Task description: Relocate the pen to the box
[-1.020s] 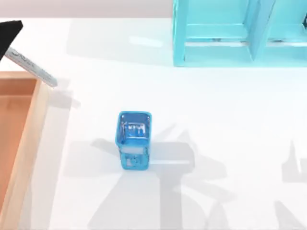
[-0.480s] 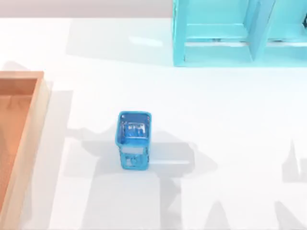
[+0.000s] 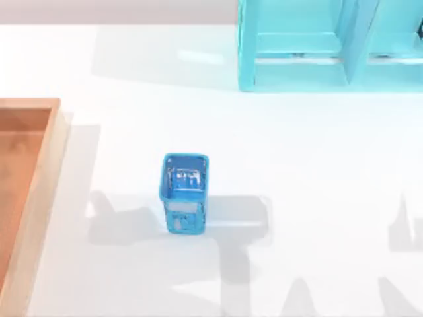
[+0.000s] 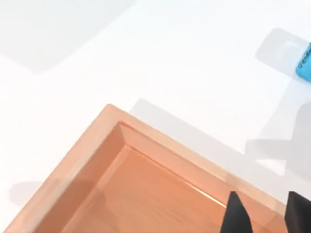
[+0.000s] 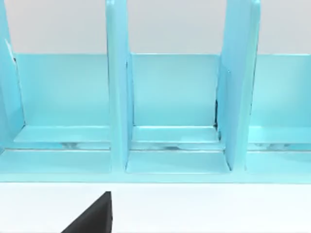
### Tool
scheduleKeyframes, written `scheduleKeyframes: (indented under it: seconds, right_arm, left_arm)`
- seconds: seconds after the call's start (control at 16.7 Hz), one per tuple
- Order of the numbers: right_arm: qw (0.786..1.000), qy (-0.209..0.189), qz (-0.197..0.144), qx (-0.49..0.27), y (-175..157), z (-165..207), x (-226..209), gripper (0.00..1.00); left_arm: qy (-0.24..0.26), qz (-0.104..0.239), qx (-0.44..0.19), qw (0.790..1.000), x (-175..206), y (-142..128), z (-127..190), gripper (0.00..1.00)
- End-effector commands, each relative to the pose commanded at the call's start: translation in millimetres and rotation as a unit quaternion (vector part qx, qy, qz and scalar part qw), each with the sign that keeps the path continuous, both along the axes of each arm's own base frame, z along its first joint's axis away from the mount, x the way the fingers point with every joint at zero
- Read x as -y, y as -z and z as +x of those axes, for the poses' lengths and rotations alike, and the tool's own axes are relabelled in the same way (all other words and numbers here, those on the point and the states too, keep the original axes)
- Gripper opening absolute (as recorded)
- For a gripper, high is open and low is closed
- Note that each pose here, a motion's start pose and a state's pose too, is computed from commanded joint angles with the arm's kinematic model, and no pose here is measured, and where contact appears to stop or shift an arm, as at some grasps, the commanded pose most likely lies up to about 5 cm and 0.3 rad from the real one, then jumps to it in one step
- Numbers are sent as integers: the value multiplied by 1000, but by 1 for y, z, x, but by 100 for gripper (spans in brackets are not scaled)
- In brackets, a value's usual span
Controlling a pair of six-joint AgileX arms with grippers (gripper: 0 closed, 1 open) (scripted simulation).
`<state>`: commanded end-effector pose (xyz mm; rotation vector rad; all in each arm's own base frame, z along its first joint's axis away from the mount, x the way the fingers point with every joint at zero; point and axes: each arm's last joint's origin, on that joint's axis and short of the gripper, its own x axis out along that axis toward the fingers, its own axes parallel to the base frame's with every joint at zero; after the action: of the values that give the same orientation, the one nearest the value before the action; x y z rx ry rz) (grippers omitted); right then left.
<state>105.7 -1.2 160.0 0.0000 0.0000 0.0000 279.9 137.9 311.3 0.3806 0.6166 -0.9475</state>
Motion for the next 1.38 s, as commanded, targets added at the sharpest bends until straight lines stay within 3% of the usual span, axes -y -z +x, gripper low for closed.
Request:
scheduleKeyframes:
  seconds: [0.3, 0.78, 1.2, 1.38]
  right_arm:
    - [1000, 0, 0, 0, 0, 0, 0, 100]
    - [1000, 0, 0, 0, 0, 0, 0, 100]
    - [1000, 0, 0, 0, 0, 0, 0, 100]
    - [1000, 0, 0, 0, 0, 0, 0, 100]
  left_arm:
    - [47, -41, -24, 998, -2, 9, -4, 0]
    - [53, -44, -23, 997, 1, 11, -3, 0]
    - [50, -42, -22, 998, 16, 62, 5, 0]
    - [49, -45, -26, 997, 19, 70, 6, 0]
